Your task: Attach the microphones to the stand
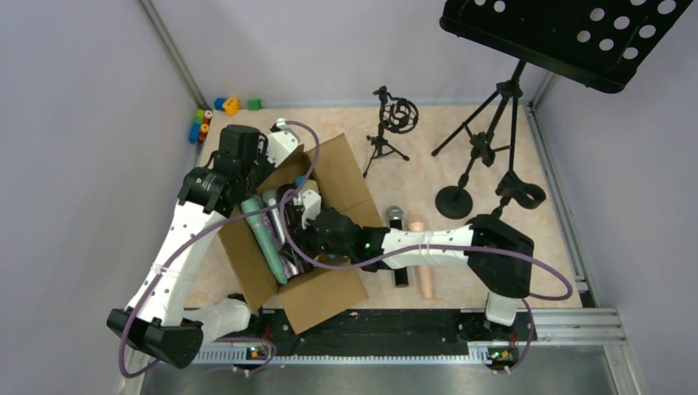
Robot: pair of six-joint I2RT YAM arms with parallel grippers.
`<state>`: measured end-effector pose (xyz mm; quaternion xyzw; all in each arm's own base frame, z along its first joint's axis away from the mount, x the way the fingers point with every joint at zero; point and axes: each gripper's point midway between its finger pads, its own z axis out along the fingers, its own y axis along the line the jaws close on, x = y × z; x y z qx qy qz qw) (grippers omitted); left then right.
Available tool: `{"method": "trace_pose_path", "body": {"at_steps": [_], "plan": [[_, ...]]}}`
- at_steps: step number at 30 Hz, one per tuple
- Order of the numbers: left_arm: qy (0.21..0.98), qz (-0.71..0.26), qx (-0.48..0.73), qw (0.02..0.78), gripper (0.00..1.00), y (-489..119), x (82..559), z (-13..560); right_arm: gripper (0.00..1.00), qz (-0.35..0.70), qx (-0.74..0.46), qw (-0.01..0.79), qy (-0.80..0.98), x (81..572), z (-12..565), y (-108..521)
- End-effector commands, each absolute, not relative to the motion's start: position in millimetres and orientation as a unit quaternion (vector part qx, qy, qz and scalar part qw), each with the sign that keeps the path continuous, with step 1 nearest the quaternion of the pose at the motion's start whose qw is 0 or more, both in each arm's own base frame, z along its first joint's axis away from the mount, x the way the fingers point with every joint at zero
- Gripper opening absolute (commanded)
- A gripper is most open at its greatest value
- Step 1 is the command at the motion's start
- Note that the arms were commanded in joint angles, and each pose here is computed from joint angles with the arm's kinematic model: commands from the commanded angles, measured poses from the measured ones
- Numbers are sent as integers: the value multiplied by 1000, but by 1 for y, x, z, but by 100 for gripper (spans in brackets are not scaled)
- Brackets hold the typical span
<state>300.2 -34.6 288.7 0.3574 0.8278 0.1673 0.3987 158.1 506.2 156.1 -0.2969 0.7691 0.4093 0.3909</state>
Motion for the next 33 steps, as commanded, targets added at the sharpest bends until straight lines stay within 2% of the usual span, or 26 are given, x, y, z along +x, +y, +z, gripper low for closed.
{"method": "trace_pose_path", "body": {"at_steps": [1, 17, 22, 28, 33], "plan": [[799, 142, 316, 492, 0, -50, 313, 336, 59, 468, -285, 409, 730, 159, 182, 535], [808, 139, 313, 480, 0, -49, 309, 331, 54, 514, -248, 387, 724, 190, 151, 575], [806, 135, 307, 487, 0, -49, 308, 337, 40, 552, -243, 369, 707, 186, 153, 579], [802, 139, 311, 490, 0, -49, 309, 337, 0, 551, -227, 382, 706, 188, 167, 567], [804, 144, 311, 486, 0, -47, 308, 333, 0, 545, -228, 398, 701, 182, 185, 541]]}}
